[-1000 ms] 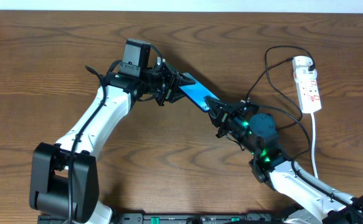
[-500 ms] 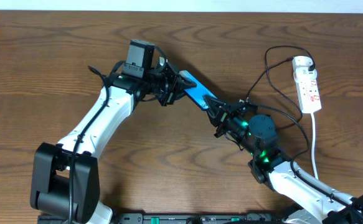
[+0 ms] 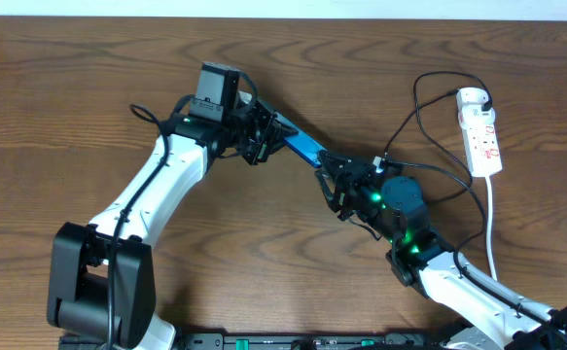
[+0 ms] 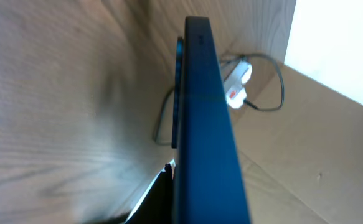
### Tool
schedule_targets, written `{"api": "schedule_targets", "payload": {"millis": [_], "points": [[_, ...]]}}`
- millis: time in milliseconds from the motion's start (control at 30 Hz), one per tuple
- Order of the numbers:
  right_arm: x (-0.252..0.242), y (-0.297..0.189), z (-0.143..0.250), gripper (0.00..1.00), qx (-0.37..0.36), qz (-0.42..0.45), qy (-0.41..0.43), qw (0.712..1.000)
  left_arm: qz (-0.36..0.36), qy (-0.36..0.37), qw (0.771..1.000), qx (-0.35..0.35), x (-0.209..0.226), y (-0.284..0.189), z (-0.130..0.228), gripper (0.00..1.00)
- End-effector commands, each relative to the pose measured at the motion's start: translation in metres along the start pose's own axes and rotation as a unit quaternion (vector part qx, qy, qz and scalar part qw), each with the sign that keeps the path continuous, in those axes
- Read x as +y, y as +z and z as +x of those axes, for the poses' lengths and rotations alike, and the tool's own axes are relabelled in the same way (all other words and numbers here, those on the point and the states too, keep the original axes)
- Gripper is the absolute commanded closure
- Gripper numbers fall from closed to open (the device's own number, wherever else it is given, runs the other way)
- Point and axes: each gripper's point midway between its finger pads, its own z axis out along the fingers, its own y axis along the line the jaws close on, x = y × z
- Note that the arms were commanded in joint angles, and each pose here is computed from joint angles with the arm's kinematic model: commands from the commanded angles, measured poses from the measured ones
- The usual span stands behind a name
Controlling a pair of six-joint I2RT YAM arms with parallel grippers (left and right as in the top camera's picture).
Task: Plug charger to phone and switch on socket
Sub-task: 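Release the phone with the right gripper and move it to the power strip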
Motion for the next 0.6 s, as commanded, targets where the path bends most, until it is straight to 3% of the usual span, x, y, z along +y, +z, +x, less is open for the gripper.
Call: {"api": "schedule_targets", "payload": {"millis": [0,133,167,267,300,433,467,567], "points": [[-0.008,-0.002,-0.021,0.51,-0.059,0.028,-0.218,0.974,0.012,0.068,0.997,-0.046,-0.005,-0.019,-0.025,0.93],[-0.004,-0.005,-0.039,0.37,-0.088,0.044,-0.394,0.914,-0.008,0.083,0.995,-0.058,0.01,-0.032,-0.041,0.92],[-0.003,-0.006,-0.045,0.29,-0.096,0.05,-0.43,0.897,-0.014,0.077,0.995,-0.059,0.015,-0.035,-0.044,0.93],[0.004,-0.011,-0.06,0.06,-0.118,0.055,-0.465,0.876,-0.022,0.074,0.995,-0.064,0.022,-0.042,-0.051,0.93],[0.008,-0.013,-0.062,0.02,-0.122,0.053,-0.467,0.874,-0.022,0.074,0.995,-0.064,0.023,-0.042,-0.052,0.93],[0.017,-0.018,-0.083,0.01,-0.158,0.137,-0.463,0.861,-0.022,0.074,0.995,-0.064,0.023,-0.042,-0.052,0.93],[0.03,-0.025,-0.092,0.01,-0.166,0.214,-0.482,0.833,-0.022,0.074,0.995,-0.064,0.023,-0.042,-0.052,0.93],[0.061,-0.036,-0.098,0.01,-0.184,0.266,-0.5,0.803,-0.023,0.074,0.995,-0.067,0.023,-0.042,-0.052,0.93]]}}
